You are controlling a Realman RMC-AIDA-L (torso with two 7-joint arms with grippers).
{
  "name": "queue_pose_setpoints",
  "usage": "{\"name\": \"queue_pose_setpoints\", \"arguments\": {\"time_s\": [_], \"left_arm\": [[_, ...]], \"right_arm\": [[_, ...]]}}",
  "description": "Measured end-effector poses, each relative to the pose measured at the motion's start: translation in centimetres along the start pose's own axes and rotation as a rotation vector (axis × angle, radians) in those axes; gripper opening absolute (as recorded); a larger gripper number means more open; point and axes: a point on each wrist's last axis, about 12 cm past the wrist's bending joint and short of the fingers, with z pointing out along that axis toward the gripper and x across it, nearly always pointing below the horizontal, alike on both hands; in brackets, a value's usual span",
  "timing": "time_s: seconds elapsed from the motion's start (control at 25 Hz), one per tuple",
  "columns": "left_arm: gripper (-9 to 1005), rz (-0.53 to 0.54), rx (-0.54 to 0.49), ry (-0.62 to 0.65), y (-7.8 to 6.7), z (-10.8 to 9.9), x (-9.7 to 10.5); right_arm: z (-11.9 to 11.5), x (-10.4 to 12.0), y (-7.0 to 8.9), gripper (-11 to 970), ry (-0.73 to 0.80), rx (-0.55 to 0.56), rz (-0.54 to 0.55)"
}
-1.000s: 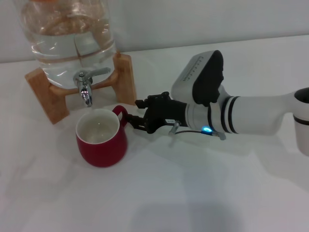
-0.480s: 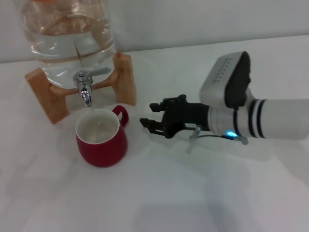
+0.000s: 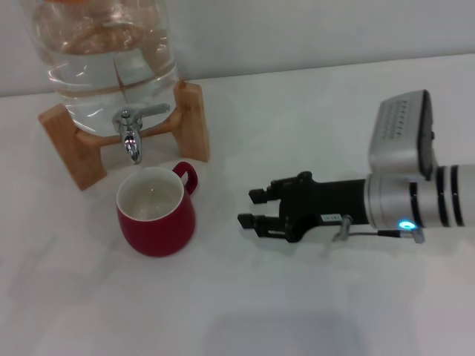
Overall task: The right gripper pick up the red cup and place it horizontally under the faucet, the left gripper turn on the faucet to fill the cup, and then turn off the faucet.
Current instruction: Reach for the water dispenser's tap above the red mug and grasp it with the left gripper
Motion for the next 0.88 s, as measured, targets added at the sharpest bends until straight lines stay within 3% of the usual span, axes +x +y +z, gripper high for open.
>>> {"name": "queue_pose_setpoints", "arguments": {"time_s": [0.2,0.52,0.88], "left_arm": [[892,-0.001,0.001,-0.001,0.0,0.1,0.0],[892,0.002,0.01,-0.003,0.1,0.5,-0.2],[892,0.003,0.01,-0.003,0.1,0.5,-0.2]], "right_arm": [[-0.2,0.2,1.6,455,-0.011,-0.12,0.02],[3.0,0.0,4.6,455,0.022,-0.225,-0.031],[5.8,-1.1,6.2,455,0.004,-0.214,-0.06]]}}
